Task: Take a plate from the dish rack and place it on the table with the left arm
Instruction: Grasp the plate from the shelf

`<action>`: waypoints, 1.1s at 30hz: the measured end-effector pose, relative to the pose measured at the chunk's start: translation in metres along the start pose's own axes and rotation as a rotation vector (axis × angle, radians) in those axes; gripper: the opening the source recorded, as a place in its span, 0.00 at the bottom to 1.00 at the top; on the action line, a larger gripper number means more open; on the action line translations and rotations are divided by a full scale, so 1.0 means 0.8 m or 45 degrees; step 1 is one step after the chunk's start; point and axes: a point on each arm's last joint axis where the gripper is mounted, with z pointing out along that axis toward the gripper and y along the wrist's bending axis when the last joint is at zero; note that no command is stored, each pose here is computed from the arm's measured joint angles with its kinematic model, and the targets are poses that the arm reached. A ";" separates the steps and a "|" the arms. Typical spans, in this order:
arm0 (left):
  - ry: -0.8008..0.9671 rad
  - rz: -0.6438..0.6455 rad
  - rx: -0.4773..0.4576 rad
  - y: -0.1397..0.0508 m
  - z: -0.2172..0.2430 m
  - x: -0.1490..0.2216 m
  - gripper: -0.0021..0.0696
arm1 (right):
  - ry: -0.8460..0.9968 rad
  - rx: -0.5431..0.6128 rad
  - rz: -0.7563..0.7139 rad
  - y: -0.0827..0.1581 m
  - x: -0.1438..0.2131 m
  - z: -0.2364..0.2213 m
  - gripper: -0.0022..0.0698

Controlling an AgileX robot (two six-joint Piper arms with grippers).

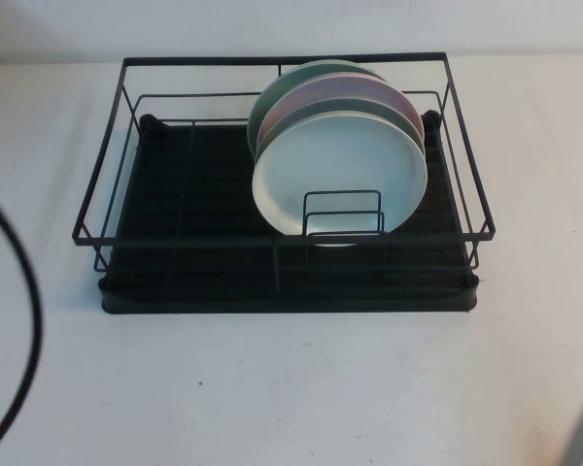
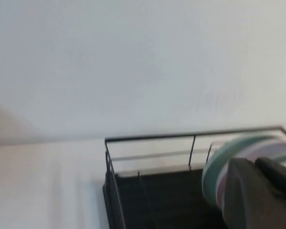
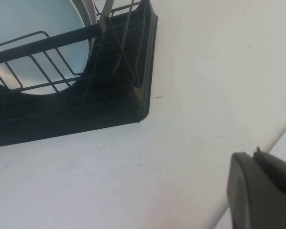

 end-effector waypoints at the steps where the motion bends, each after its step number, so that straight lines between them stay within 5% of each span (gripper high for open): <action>1: 0.083 0.048 0.031 0.000 0.014 -0.001 0.02 | 0.000 0.000 0.000 0.000 0.000 0.000 0.00; 8: 0.666 0.356 0.501 -0.013 0.116 0.012 0.02 | 0.000 0.000 0.000 0.000 0.000 0.000 0.00; 14: 0.709 0.534 0.912 -0.027 0.184 -0.002 0.02 | 0.000 0.000 0.000 0.000 0.000 0.000 0.00; 24: 0.455 0.757 0.945 -0.087 0.252 -0.036 0.05 | 0.000 0.000 0.000 0.000 0.000 0.000 0.00; 33: 0.352 0.889 0.999 -0.154 0.306 0.002 0.44 | 0.000 0.000 0.000 0.000 0.000 0.000 0.00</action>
